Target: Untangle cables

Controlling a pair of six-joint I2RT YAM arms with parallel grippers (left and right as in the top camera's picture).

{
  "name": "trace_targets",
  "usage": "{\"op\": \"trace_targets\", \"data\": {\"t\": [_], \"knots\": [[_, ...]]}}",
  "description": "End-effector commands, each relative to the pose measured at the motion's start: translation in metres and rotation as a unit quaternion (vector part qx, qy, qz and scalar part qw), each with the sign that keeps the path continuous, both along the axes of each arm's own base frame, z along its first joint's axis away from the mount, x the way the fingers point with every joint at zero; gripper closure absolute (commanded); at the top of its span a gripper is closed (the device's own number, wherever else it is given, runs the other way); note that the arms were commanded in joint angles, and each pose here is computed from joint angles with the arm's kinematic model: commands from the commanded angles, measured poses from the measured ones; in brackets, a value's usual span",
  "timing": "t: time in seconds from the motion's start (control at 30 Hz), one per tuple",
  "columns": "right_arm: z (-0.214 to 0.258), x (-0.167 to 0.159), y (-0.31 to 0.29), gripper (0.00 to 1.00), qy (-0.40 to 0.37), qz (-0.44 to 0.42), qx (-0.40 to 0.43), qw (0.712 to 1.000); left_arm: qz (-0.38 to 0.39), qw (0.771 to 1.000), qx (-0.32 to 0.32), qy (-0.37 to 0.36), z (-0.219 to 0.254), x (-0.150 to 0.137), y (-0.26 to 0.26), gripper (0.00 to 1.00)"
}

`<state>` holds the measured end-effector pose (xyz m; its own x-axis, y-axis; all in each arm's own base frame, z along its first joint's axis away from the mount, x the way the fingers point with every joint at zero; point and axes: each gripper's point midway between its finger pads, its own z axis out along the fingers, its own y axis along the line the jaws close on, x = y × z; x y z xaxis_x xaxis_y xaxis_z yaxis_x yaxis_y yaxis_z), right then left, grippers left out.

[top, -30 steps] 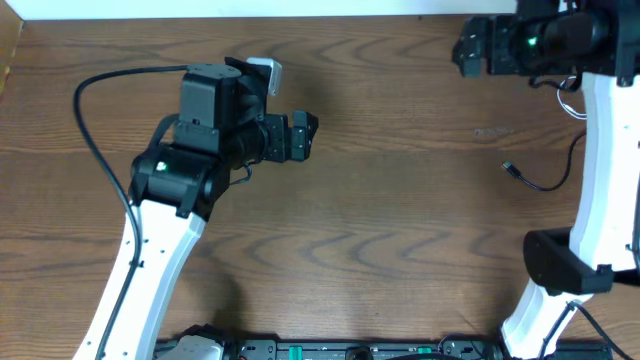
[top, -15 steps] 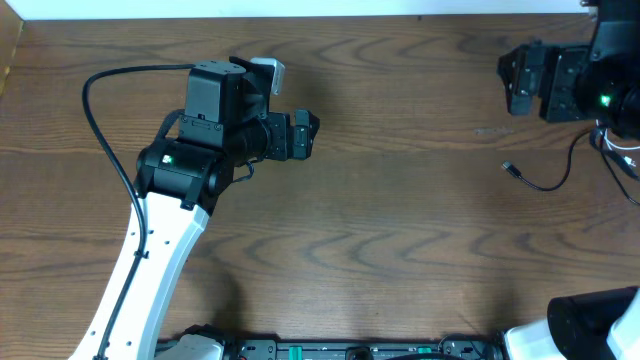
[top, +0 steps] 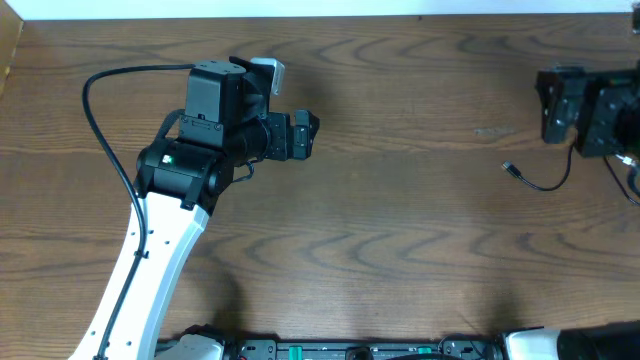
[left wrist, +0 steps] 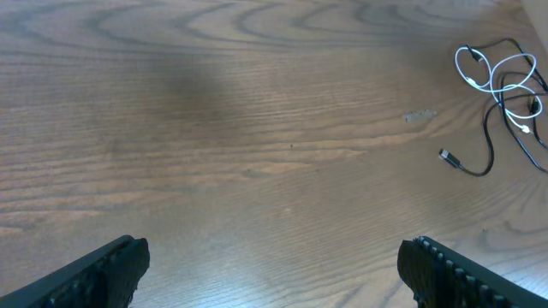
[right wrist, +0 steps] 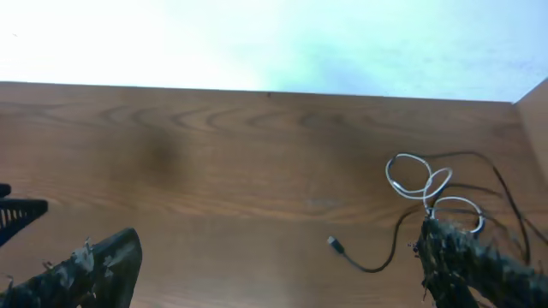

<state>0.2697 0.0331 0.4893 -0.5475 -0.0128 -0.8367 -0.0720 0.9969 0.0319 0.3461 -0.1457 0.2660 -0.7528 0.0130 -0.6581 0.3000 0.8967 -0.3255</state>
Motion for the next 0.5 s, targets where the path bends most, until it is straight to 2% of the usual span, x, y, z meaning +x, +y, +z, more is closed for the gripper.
{"op": "trace_targets", "data": {"t": [0.0, 0.3, 0.47], "knots": [[-0.003, -0.014, -0.006, 0.01, 0.0, -0.003, -0.017, 1.0, -0.001, 1.0, -0.002, -0.005, 0.005, 0.003, -0.001, 0.02], [-0.02, -0.018, -0.018, 0.01, -0.066, -0.026, -0.008, 0.997, -0.001, 1.0, -0.002, -0.005, 0.005, 0.003, -0.001, 0.02], [-0.075, -0.024, -0.025, 0.01, -0.108, -0.04, -0.004, 0.993, -0.001, 1.0, -0.002, -0.005, 0.005, 0.003, -0.001, 0.02]]}}
